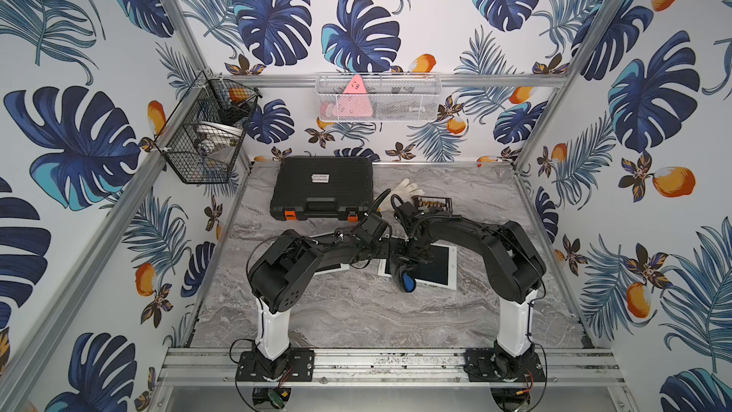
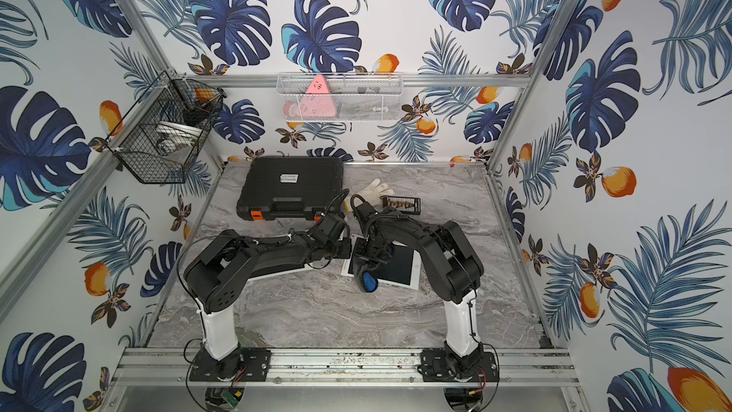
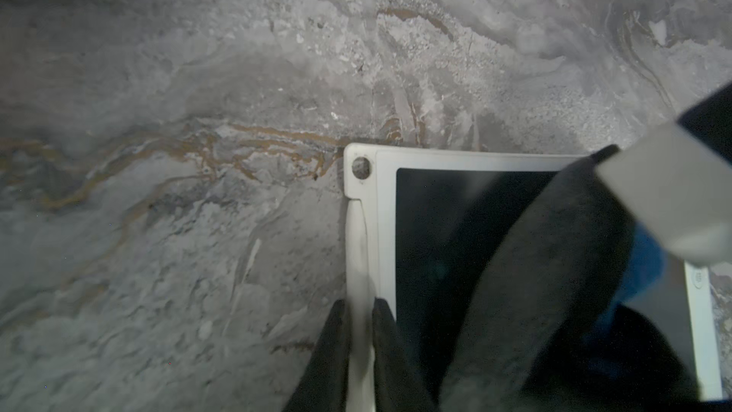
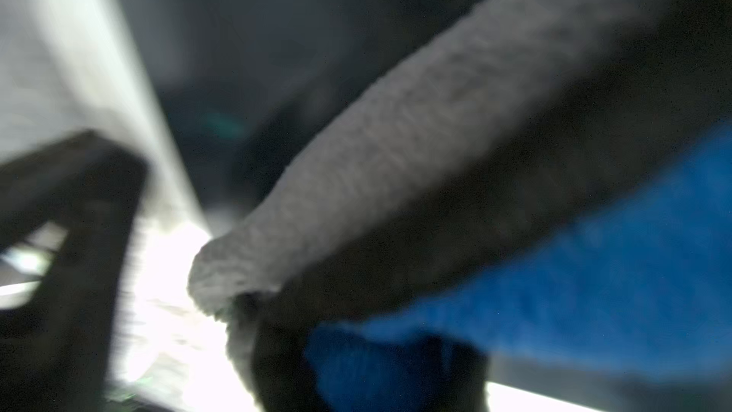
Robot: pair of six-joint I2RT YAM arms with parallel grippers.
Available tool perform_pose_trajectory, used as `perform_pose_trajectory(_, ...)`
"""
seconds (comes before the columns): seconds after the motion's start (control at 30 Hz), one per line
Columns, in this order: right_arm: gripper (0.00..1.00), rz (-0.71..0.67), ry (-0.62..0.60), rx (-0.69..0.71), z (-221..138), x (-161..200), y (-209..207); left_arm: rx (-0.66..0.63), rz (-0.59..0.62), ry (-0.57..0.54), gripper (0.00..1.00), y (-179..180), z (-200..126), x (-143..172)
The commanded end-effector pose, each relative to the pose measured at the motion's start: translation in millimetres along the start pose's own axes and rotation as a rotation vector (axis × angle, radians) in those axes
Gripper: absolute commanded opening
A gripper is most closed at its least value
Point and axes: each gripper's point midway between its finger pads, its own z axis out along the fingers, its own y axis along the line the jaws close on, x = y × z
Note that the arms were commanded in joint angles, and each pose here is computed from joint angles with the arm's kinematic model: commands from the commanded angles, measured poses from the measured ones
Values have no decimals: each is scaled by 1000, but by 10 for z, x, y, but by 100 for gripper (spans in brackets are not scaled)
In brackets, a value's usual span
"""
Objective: Wipe the drawing tablet
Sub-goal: Wipe the dirt from the drawing tablet.
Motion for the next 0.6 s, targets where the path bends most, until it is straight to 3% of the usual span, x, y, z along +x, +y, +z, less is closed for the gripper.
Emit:
perform_pose_trajectory(0.0,0,54,-2,-35,127,-80,102,-368,-22,595,16,930,-348,1494)
perform_pose_trajectory(0.13,0,114,-21,40,-56,-75,-370,-375,-23,595,16,940,-352,1493)
perform_pose_trajectory(0.37,0,246,-35,201,-307,242,-1529,-381,-19,593,16,947,-347,1487)
perform_pose_trajectory(0.47,0,240,-57,197,-349,336,-1547,-376,-18,598,16,941,-345,1498)
perform_pose_trajectory(0.57,0,182,-68,137,-267,393,-1148,-373,-18,603,16,939,-344,1510)
